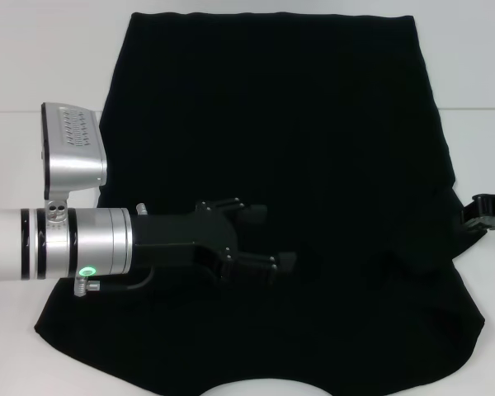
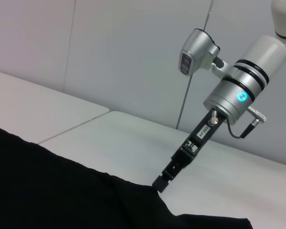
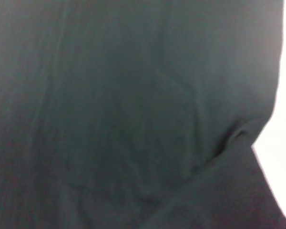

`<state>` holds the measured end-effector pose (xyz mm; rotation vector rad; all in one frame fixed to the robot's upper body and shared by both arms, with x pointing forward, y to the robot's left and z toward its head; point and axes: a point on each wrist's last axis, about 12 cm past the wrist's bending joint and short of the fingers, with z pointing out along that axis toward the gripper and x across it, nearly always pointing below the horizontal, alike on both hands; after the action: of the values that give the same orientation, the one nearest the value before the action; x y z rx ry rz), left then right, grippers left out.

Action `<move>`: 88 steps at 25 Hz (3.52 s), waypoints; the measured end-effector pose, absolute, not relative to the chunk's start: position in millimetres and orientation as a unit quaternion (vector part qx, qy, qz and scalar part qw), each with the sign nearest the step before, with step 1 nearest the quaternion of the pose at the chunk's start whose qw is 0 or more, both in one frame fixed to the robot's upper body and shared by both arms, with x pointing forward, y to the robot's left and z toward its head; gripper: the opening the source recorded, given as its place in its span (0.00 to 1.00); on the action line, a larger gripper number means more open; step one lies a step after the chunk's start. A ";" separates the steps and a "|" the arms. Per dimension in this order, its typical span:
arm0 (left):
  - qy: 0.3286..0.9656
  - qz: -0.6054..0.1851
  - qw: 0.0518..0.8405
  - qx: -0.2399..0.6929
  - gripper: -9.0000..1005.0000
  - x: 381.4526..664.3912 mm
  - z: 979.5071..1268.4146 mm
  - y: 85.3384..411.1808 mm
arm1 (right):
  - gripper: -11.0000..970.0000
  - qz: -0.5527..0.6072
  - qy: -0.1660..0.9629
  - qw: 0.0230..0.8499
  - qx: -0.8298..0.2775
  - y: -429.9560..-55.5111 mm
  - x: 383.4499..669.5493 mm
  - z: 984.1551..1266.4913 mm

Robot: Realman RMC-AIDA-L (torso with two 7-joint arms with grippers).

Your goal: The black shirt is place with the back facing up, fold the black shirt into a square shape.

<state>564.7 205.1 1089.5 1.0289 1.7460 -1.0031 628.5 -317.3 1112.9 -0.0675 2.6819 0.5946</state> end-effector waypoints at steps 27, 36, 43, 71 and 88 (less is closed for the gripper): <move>0.697 -0.403 0.426 0.413 0.95 565.4 1090.7 203.8 | 0.68 0.171 0.963 0.207 -0.003 -331.6 631.4 1109.3; 0.697 -0.402 0.426 0.413 0.95 565.8 1090.8 204.0 | 0.68 0.168 0.964 0.207 -0.003 -330.3 631.1 1104.5; 0.697 -0.402 0.427 0.413 0.95 565.8 1090.8 204.0 | 0.68 0.167 0.963 0.210 -0.004 -327.4 631.9 1102.9; 0.698 -0.401 0.431 0.407 0.95 566.4 1091.4 206.2 | 0.68 0.151 0.965 0.215 -0.012 -324.9 635.0 1102.3; 0.697 -0.401 0.432 0.408 0.95 567.1 1092.1 205.5 | 0.68 0.155 0.965 0.213 -0.017 -318.5 634.5 1100.1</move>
<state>567.1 205.5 1092.1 1.0173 1.7387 -0.9994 634.5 -318.5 1100.1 -0.0469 2.6781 0.4317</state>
